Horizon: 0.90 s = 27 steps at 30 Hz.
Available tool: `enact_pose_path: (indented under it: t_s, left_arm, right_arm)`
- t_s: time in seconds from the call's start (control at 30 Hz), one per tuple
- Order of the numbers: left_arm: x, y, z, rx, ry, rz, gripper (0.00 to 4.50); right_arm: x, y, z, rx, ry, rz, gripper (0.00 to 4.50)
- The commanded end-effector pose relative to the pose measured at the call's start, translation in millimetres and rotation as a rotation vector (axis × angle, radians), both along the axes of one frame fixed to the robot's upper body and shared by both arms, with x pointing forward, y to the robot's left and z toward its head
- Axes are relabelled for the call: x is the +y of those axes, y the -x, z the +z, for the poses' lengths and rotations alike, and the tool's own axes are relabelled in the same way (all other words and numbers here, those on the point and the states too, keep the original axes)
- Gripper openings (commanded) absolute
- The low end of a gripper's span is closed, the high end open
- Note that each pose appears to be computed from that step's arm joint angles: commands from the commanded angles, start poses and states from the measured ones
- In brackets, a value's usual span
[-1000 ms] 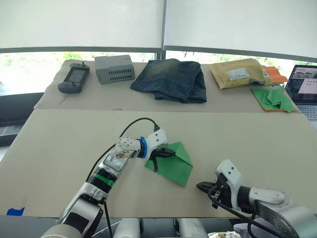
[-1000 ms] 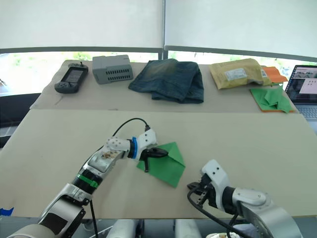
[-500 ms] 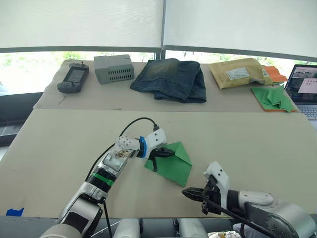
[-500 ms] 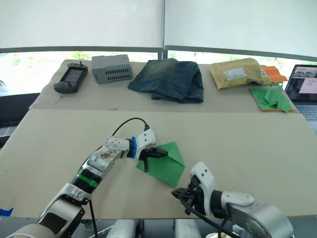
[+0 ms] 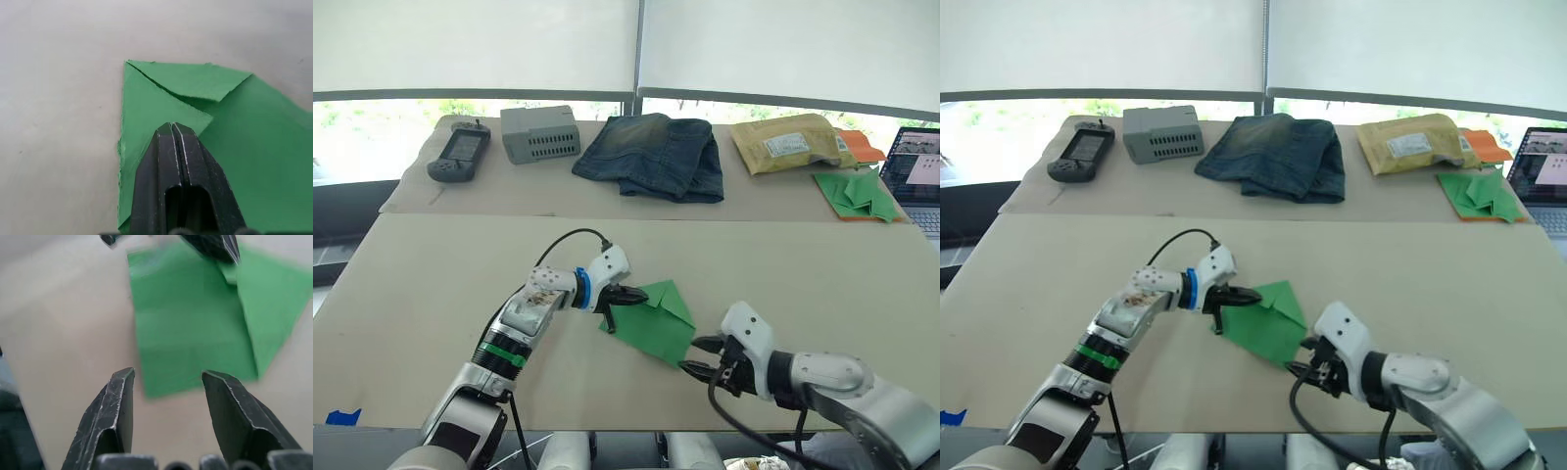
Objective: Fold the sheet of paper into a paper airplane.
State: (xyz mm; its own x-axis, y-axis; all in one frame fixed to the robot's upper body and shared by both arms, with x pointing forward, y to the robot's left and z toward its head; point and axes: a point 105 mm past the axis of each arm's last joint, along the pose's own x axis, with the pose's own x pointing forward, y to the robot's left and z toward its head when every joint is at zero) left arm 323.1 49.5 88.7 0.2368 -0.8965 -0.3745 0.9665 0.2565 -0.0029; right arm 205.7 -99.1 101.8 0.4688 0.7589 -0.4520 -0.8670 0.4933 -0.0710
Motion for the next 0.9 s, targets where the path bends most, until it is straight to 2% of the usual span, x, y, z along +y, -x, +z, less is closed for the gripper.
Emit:
enact_pose_path:
  t_s: [0.03, 0.17, 0.33, 0.5, 0.63, 0.7, 0.9]
  left_arm:
    - [3, 2, 28, -0.029, 0.068, -0.047, 0.00]
    - [14, 3, 37, -0.032, 0.062, -0.071, 0.00]
    - [23, 1, 44, -0.038, 0.055, -0.060, 0.00]
    - [31, 0, 43, -0.040, 0.028, -0.046, 0.00]
    - [36, -1, 45, -0.043, 0.017, -0.042, 0.00]
    - [36, -1, 45, -0.041, 0.012, -0.044, 0.00]
    - [35, -2, 43, -0.040, 0.007, -0.049, 0.00]
  right_arm:
    - [9, 0, 6, -0.134, 0.037, 0.065, 2.27]
    - [8, -12, -3, -0.202, 0.097, 0.056, 2.27]
    - [13, -9, -14, -0.165, 0.091, 0.075, 2.27]
    - [23, -5, -14, -0.161, 0.063, 0.109, 2.27]
    - [20, -11, -20, -0.215, 0.141, 0.098, 2.27]
    - [13, -16, -22, -0.305, 0.245, 0.113, 2.27]
    - [-1, -22, -12, -0.420, 0.335, 0.152, 2.27]
